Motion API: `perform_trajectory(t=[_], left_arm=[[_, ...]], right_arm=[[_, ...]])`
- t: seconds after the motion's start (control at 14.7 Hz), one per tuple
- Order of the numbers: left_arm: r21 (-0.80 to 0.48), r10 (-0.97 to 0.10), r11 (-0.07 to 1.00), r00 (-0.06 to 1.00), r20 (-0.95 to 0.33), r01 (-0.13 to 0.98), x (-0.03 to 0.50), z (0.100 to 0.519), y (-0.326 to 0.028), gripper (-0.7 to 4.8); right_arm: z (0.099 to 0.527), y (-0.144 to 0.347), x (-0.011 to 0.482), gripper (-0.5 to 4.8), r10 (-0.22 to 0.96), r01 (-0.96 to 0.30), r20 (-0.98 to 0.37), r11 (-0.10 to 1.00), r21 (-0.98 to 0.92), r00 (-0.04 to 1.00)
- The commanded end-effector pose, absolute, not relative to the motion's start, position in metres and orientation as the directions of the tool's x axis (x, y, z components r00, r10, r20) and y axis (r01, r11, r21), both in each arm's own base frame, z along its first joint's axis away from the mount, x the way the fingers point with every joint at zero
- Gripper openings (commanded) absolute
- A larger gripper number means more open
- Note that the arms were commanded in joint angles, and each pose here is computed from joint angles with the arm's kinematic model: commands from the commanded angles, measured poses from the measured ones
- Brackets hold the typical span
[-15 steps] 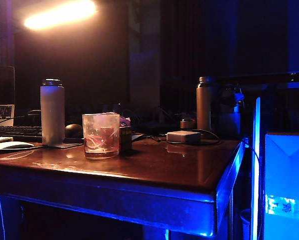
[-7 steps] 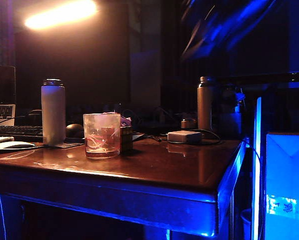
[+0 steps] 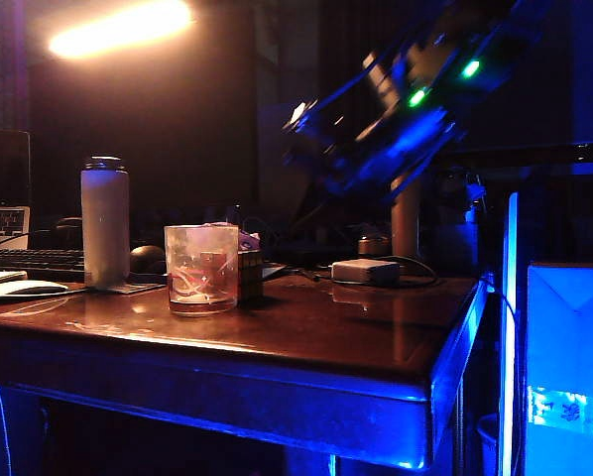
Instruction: Stack the Rubik's Cube on top of the glass cup.
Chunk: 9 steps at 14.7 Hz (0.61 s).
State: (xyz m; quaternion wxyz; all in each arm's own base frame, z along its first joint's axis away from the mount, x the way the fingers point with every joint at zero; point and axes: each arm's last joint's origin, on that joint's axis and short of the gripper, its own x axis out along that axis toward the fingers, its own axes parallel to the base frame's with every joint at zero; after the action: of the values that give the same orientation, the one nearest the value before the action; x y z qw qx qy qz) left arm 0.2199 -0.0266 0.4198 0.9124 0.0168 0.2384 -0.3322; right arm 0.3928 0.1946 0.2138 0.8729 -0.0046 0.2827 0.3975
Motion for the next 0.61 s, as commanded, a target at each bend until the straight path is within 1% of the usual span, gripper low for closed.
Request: perform_trajectory(t=[0.07,0.2,0.34,0.41,0.61], left_arm=[[-0.119,-0.605,0.774,0.669,-0.432,0.622,0.219,0.423,-0.027,-0.03],[-0.119,-0.605,0.774,0.669,-0.433,0.622,0.219,0.423,-0.027,-0.03],[-0.120,-0.605,0.774,0.669,-0.433,0.622,0.219,0.423,-0.027,-0.03],[-0.120,-0.605,0.774,0.669,-0.433,0.622,0.219,0.423,-0.027,-0.03],[-0.120,-0.605,0.774,0.669,-0.433,0.622,0.219,0.423,-0.027,-0.03]], right_arm=[[0.208,0.209,0.395,0.23,0.704,-0.716,-0.456,0.674,0.185,0.545],[0.200,0.215,0.398,0.22,0.709,-0.722,-0.442,0.669,0.176,0.549],[0.194,0.223,0.402,0.22,0.723,-0.735,-0.444,0.652,0.184,0.530],[0.192,0.227,0.403,0.22,0.737,-0.748,-0.439,0.636,0.190,0.515],[0.190,0.236,0.405,0.22,0.745,-0.758,-0.428,0.626,0.184,0.511]])
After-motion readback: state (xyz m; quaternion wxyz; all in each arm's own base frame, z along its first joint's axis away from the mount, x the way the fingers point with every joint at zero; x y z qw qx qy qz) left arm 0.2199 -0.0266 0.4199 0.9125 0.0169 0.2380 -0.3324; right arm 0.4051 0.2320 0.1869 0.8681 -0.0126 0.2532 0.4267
